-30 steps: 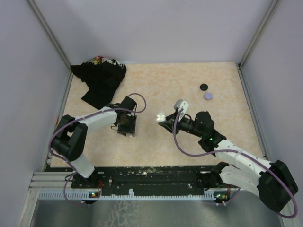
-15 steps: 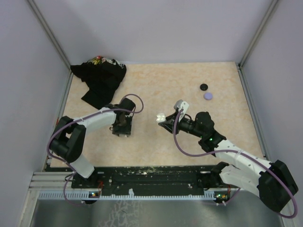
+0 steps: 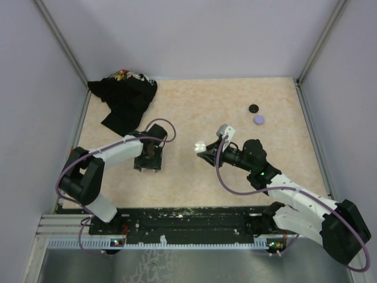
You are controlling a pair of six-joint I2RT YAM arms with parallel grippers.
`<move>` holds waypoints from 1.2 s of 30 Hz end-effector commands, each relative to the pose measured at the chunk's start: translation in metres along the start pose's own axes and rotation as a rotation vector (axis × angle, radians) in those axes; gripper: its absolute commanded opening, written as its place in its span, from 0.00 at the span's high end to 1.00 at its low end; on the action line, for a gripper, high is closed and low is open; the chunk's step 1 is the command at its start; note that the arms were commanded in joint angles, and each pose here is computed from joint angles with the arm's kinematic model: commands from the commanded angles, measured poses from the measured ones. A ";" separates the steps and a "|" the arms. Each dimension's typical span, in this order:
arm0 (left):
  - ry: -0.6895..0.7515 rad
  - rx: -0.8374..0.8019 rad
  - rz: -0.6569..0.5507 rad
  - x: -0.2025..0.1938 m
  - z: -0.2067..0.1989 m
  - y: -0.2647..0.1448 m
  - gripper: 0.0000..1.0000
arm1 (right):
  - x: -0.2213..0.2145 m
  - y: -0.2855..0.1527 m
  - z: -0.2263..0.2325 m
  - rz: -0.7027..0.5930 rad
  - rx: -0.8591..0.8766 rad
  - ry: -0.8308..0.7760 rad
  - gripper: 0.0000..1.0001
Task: Insert the wireless bluetooth earbuds into the charging case
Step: Pick up the earbud from the center of the board.
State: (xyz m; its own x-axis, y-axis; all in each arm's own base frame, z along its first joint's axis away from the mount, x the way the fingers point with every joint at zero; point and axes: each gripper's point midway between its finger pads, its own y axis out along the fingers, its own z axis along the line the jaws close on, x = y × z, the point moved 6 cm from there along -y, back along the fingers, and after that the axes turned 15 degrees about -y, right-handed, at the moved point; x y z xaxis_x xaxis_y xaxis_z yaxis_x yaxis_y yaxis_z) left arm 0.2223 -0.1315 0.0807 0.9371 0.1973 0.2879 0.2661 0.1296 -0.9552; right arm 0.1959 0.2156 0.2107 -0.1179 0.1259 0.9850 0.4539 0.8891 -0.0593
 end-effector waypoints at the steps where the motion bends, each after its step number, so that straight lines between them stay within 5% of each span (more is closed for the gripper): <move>1: -0.023 0.064 -0.011 -0.005 0.014 -0.006 0.29 | 0.021 -0.001 -0.002 -0.092 -0.009 -0.037 1.00; 8: -0.042 0.122 -0.029 -0.003 0.023 -0.005 0.27 | 0.022 0.000 -0.002 -0.093 -0.008 -0.036 1.00; 22: -0.163 -0.061 -0.049 0.005 0.006 -0.037 0.24 | 0.023 -0.002 -0.002 -0.097 -0.008 -0.034 1.00; 36: -0.235 -0.088 -0.019 0.015 -0.019 -0.012 0.46 | 0.022 -0.007 0.001 -0.116 -0.016 -0.024 1.00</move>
State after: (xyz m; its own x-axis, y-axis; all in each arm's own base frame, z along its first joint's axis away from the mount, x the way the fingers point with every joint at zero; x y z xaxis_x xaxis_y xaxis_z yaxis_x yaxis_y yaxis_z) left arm 0.2218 -0.1385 0.0961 0.8753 0.3838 0.2941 0.2840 0.0842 -0.9551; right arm 0.1910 0.2126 0.2156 -0.1344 0.0938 0.9865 0.4556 0.8899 -0.0225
